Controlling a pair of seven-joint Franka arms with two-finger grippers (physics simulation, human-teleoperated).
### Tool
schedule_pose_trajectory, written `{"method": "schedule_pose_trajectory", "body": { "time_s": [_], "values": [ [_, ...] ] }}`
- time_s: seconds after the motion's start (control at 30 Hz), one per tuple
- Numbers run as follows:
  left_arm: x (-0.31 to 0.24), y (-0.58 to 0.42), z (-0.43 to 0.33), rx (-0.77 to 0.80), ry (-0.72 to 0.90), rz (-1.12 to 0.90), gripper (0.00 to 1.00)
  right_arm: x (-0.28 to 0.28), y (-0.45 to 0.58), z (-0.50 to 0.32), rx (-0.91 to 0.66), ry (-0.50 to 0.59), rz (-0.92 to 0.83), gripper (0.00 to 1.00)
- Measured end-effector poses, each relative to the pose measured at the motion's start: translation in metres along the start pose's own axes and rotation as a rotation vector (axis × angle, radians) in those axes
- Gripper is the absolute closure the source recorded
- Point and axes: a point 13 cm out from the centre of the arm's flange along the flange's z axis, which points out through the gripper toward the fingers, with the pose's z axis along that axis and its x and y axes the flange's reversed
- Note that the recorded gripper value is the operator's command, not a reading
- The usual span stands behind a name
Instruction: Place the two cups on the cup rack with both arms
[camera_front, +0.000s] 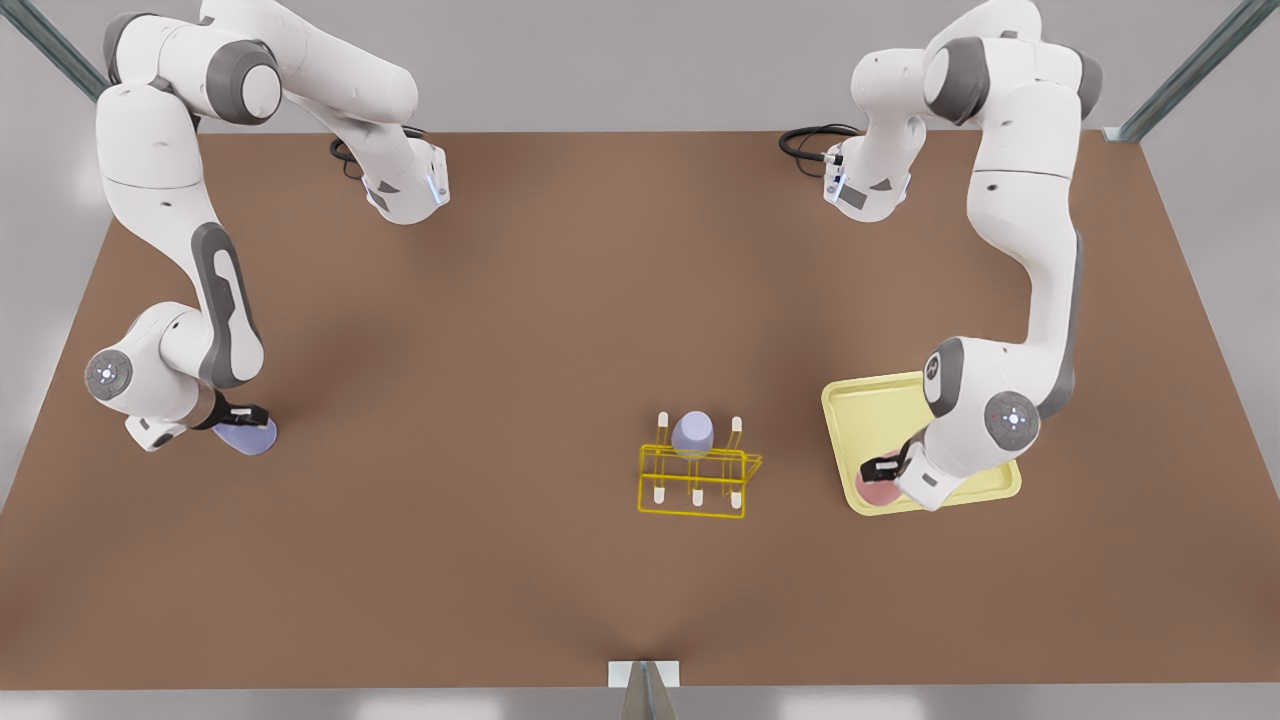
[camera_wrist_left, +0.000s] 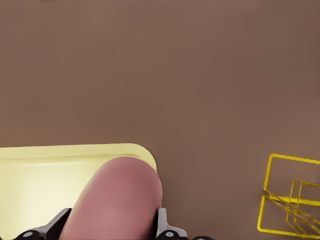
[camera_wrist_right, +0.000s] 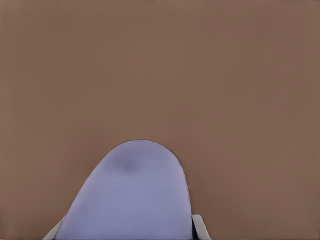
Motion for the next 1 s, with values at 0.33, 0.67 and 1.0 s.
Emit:
{"method": "schedule_pose_trajectory", "body": {
  "time_s": [0.33,0.67,1.0],
  "values": [
    [-0.043,-0.117,-0.022,0.143,-0.024,-0.089,0.15,-0.095,0.110,-0.078,-0.044,-0.140,-0.180,0.19],
    [-0.048,-0.165,-0.083,0.241,-0.024,-0.218,0.15,-0.157,0.311,-0.092,-0.240,-0.211,-0.387,0.18],
    [-0.019,-0.230,-0.063,0.255,0.012,-0.239,0.15,-0.161,0.496,-0.154,-0.485,-0.287,-0.456,0.18]
  ]
}}
